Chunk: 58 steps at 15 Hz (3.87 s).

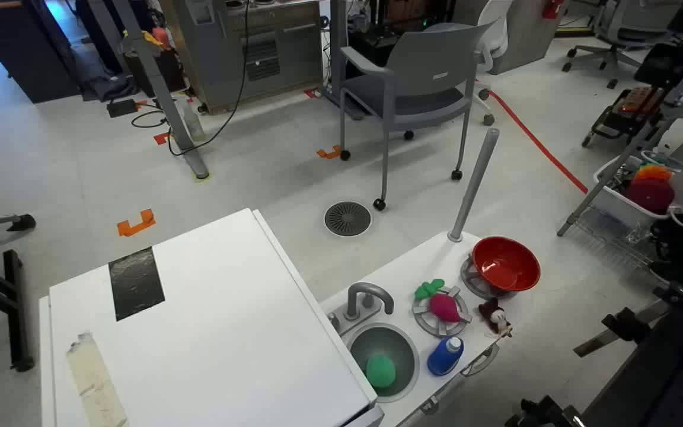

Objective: Move the faucet to the left.

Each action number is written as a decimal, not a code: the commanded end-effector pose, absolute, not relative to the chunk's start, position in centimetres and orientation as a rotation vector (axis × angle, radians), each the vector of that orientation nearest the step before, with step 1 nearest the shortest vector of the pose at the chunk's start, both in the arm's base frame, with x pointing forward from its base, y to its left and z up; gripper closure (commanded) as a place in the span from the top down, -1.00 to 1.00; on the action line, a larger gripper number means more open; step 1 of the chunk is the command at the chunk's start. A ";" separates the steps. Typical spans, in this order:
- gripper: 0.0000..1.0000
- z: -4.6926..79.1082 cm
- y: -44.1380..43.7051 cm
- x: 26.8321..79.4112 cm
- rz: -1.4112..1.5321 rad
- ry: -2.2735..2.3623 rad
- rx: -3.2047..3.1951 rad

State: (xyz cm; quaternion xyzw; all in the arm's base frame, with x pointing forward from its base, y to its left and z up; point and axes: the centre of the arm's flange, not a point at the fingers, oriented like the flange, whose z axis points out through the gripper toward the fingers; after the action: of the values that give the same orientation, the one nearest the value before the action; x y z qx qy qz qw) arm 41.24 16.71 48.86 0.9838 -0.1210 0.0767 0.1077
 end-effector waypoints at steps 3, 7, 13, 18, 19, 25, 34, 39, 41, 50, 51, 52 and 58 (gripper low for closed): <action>1.00 48.6 16.8 41.8 0.215 -0.355 2.890; 1.00 45.9 15.5 45.0 0.214 -0.347 2.949; 1.00 34.5 12.1 53.7 0.069 -0.388 3.100; 1.00 20.7 10.9 57.0 0.113 -0.368 3.072; 1.00 17.9 11.0 57.3 0.137 -0.347 3.074; 1.00 2.5 11.7 58.2 0.122 -0.162 2.998; 1.00 -9.4 14.6 62.2 0.228 -0.108 2.995; 1.00 -11.3 17.4 62.5 0.318 0.019 3.003; 1.00 -11.8 18.4 62.4 0.344 0.074 3.003; 1.00 -9.4 23.2 59.4 0.246 0.105 3.129; 1.00 -9.4 23.9 59.1 0.235 0.099 3.145; 1.00 -9.7 24.0 59.1 0.224 0.088 3.148; 1.00 -9.3 22.7 59.5 0.176 -0.027 3.153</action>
State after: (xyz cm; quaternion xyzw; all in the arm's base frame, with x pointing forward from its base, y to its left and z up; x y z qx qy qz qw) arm 59.76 21.48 -10.84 0.9972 0.0106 0.0732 0.0116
